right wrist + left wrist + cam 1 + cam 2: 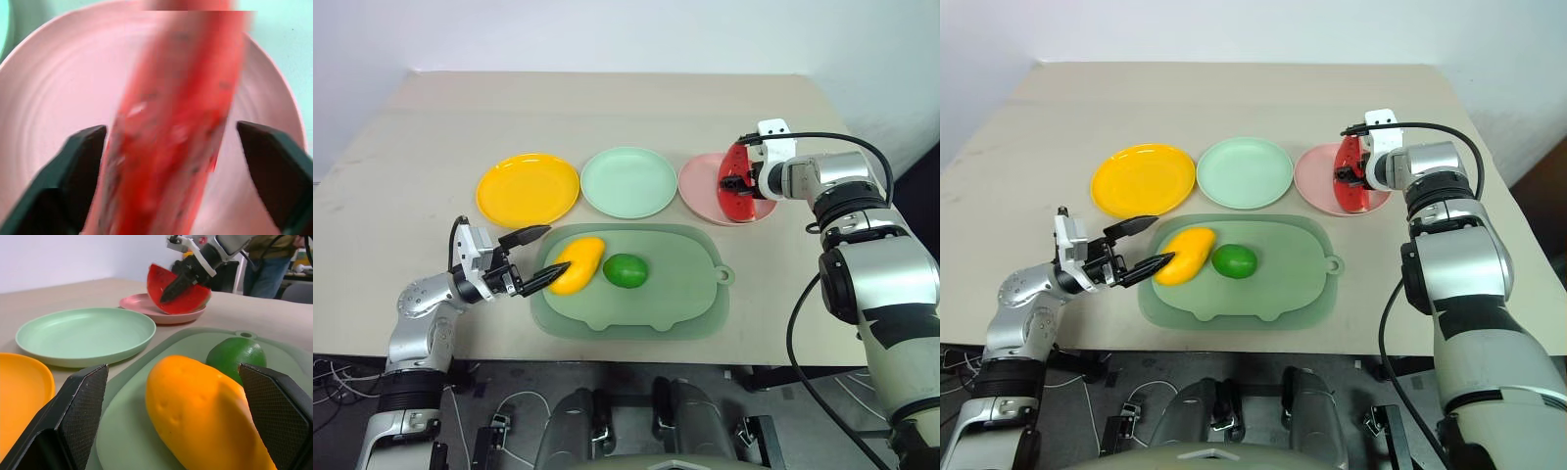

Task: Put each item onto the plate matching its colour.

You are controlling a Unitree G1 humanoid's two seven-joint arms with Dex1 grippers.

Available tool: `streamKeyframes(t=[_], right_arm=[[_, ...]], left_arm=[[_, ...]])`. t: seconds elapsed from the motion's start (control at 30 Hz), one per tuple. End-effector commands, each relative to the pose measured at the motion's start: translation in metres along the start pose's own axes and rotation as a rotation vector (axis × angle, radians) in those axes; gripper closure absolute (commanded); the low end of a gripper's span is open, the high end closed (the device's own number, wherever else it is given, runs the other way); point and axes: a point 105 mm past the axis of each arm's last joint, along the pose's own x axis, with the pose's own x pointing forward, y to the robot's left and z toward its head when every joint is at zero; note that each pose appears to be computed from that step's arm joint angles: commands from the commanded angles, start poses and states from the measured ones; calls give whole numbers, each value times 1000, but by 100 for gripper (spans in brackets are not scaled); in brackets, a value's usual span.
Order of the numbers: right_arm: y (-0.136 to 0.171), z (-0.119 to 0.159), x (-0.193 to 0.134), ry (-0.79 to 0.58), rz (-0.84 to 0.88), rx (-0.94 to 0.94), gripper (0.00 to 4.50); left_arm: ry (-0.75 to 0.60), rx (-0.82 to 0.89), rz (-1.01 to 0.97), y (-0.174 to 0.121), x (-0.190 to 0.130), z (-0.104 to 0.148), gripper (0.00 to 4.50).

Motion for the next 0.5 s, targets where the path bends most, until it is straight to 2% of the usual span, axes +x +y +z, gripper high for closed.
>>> streamKeyframes(t=[0.03,0.1,0.3,0.37,0.5], right_arm=[[-1,35,-15,-94,-1,-38,5],[-2,50,-23,-141,7,-61,5],[25,87,-65,-289,224,-199,5],[44,89,-83,-345,309,-271,5],[89,72,-114,-407,524,-371,5]], left_arm=[[-21,33,7,3,-4,12,0],[-17,35,8,4,-5,13,0],[-13,40,12,5,-6,14,0],[-9,39,10,5,-8,14,0],[-6,41,13,7,-9,15,0]])
